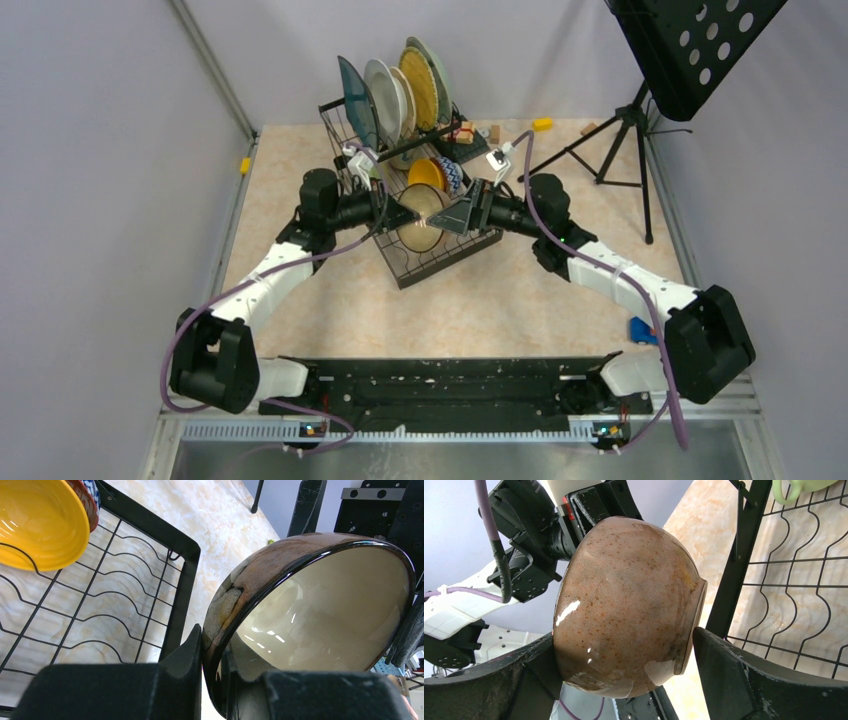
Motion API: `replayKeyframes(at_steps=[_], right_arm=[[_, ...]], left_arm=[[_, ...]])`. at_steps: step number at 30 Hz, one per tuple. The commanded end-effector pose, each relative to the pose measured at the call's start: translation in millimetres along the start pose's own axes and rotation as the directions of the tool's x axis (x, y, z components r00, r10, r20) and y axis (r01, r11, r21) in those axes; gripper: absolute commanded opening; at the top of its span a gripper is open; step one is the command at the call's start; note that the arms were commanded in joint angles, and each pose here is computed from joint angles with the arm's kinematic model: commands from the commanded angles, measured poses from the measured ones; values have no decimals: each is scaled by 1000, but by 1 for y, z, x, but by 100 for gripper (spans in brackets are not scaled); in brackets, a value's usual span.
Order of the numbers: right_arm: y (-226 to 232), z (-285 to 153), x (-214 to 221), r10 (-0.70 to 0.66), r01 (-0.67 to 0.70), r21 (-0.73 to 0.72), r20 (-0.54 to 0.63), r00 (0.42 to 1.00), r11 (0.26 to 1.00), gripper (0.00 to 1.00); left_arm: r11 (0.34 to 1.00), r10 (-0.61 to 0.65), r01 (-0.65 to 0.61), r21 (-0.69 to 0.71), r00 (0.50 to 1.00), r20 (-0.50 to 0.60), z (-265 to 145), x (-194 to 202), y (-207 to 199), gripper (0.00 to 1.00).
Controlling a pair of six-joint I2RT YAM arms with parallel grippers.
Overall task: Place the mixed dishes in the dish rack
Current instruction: Insert the bowl into the dish rack.
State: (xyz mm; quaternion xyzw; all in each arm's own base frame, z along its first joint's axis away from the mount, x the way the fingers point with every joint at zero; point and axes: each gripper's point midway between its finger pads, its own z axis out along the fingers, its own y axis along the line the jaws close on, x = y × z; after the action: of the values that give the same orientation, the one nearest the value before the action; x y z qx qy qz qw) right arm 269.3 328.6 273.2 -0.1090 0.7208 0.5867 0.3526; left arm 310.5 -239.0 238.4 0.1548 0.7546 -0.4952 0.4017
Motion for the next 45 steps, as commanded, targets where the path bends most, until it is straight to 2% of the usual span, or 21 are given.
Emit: replayKeyframes(at_steps=[1,7,9,10,16,17,23,27,40,43,45], right_arm=[[3,5,-12,-24,24,5,52,998,1000,89],[3,3,-11,-23,23,5,49,999,1000,78],[3,2,-13,-39,38,10,58,998,999,68],[2,2,-14,-45,44,18,61,997,999,66],[1,5,-14,-59,58,25,43,997,998,64],[0,6,-14,-57,55,27,43,997,998,62],[-24,10,-10,6,-12,129,48,999,992,57],[-29,16,-7,32,-37,122,40,999,992,56],[-46,19,-3,77,-85,172,54,996,981,52],[-51,19,-2,78,-87,191,57,995,978,50],[-53,19,-1,77,-87,199,56,995,976,49]], left_arm=[[976,117,-130,174,990,81,-5,-28,-50,0],[978,119,-131,165,990,79,-3,-27,-46,0],[979,114,-126,163,990,77,-2,-27,-45,0],[979,113,-124,162,991,77,-1,-27,-44,0],[983,88,-95,160,995,51,4,-23,-38,12],[983,87,-93,156,995,49,5,-23,-36,15],[992,75,-77,96,997,27,8,-15,-20,24],[995,58,-59,74,998,7,11,-10,-11,32],[999,34,-33,35,999,-11,15,-1,2,43],[999,31,-31,19,999,-9,15,0,6,47],[999,34,-34,7,999,-4,14,0,7,55]])
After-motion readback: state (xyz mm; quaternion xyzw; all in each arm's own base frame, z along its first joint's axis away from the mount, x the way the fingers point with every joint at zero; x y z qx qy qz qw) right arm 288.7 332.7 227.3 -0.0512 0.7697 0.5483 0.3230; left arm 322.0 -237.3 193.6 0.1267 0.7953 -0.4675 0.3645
